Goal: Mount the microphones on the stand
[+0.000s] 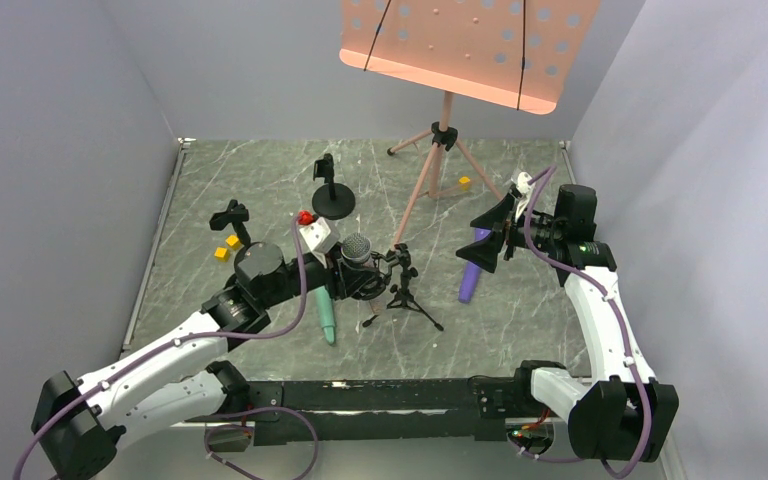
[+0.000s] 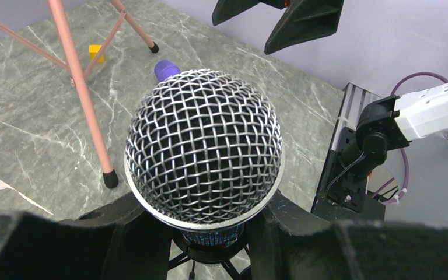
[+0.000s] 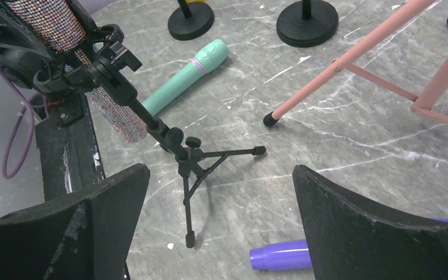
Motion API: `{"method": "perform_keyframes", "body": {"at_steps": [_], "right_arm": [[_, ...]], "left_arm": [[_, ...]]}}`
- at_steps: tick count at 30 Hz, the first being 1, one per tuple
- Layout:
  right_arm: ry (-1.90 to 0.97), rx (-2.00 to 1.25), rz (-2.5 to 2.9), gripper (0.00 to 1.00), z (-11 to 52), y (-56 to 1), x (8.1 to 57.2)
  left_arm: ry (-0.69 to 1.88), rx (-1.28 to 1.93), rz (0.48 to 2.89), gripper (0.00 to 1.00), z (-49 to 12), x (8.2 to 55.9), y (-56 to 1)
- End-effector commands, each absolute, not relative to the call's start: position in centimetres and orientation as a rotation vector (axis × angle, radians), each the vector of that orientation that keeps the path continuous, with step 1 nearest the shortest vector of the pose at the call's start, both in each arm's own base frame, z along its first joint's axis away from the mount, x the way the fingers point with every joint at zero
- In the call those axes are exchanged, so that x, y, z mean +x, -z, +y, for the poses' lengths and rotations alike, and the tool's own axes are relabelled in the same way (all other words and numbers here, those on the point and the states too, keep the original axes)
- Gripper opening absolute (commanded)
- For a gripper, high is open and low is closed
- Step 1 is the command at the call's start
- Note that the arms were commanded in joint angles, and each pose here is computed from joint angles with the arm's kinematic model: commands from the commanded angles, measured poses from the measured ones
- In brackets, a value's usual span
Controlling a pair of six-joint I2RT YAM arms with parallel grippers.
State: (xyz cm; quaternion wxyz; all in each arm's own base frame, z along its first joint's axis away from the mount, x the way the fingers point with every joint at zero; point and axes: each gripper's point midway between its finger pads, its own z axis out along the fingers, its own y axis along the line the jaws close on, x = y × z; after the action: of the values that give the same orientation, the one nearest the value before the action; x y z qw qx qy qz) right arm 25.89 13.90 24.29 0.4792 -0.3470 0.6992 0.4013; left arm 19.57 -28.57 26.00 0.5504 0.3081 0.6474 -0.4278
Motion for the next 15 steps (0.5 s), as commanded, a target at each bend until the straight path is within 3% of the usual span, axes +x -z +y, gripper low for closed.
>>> {"method": "perform_keyframes", "body": {"at_steps": [1,10,12,15], "right_arm": [[-0.983,-0.908,1.63,1.0,14.2,-24.9,25.7],[-1.012,-0.958,1.592,1.0,14.6,-24.6,24.8],[-1.021,-0.982,1.575,1.0,14.8,-24.5,24.5],[-1.015,-1.03,1.547,1.0,15.1,-24.1,24.0]], "left_arm": [[1.03,0.761,1.784,0.0,-28.1,18.1,-19.6],[1.038,0.673,1.715,0.67,-27.2,18.0,-23.6],[1.035,0.664,1.683,0.78,-26.8,17.9,-24.7],[1.025,0.651,1.644,0.87,-26.2,17.7,-25.9]]}}
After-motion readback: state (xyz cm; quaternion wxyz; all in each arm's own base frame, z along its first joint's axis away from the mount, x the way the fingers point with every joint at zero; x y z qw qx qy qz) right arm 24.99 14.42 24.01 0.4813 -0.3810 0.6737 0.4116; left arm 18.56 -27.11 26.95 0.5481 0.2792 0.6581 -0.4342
